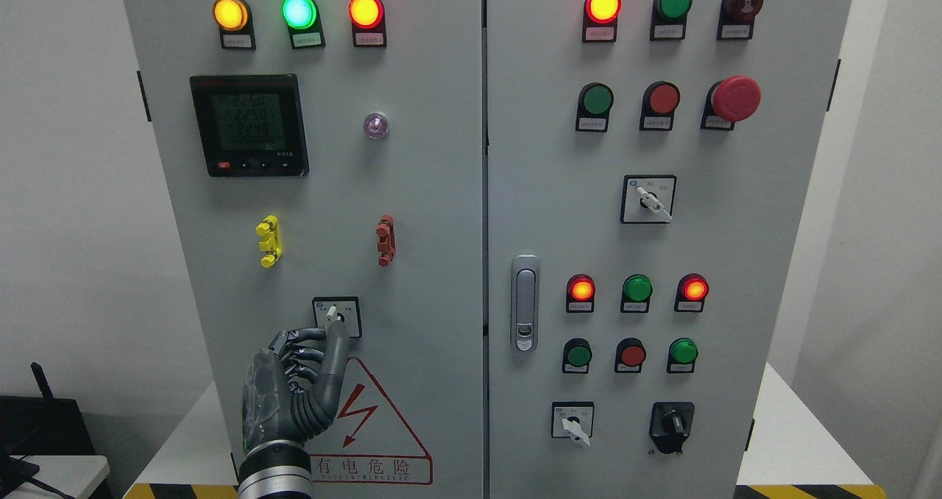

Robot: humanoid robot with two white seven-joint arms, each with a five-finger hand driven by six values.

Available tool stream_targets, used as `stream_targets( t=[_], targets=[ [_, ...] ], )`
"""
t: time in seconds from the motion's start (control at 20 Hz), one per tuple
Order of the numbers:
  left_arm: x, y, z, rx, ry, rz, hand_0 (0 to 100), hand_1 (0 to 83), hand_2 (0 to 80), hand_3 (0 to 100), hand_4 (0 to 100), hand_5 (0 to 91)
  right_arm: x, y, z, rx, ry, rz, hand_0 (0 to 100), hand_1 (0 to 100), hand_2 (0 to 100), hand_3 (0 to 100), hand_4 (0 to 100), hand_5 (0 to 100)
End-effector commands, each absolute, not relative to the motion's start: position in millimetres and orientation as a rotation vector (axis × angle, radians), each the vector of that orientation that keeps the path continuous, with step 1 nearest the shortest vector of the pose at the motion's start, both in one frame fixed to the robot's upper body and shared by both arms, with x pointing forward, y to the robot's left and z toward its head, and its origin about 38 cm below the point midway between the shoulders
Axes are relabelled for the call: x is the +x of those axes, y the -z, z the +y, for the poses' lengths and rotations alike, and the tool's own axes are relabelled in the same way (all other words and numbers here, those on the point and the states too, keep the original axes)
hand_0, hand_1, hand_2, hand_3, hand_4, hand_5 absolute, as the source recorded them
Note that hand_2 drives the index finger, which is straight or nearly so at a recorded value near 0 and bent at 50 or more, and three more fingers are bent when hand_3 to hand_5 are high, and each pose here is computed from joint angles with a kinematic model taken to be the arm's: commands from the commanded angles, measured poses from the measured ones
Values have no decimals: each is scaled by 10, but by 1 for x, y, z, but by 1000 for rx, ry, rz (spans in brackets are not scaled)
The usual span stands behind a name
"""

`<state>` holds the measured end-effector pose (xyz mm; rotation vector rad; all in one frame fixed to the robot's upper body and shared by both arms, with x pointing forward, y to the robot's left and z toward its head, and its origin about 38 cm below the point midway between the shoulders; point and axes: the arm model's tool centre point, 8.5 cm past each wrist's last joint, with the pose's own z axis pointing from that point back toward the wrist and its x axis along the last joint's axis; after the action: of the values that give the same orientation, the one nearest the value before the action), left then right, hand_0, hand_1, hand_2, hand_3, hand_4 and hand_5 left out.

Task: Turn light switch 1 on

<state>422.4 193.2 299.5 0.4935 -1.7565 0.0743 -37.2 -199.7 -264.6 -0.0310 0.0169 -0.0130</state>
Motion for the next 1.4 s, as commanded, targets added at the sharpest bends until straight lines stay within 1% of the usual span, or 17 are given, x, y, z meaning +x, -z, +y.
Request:
stream_targets(
  t=[0.0, 0.15, 0.5, 1.35],
  targets=[
    [424, -302, 192, 485, -72, -1760, 298, 289, 424, 702, 799, 867, -37, 265, -200, -31, 21, 16, 120, 389, 0, 0, 0, 0],
    [426, -303, 192, 490, -74, -1724, 298, 289, 425, 705, 800, 867, -37, 265, -200, -31, 21, 17, 120, 389, 0, 0, 0, 0],
    [427, -304, 192, 487, -73, -1726, 301, 303, 427, 704, 801, 865, -38, 265, -200, -31, 21, 19, 120, 389, 0, 0, 0, 0],
    [430, -308, 192, 490, -74, -1718, 316, 299, 436, 702, 804, 864, -38, 265, -199, -29, 21, 19, 120, 389, 0, 0, 0, 0]
  ],
)
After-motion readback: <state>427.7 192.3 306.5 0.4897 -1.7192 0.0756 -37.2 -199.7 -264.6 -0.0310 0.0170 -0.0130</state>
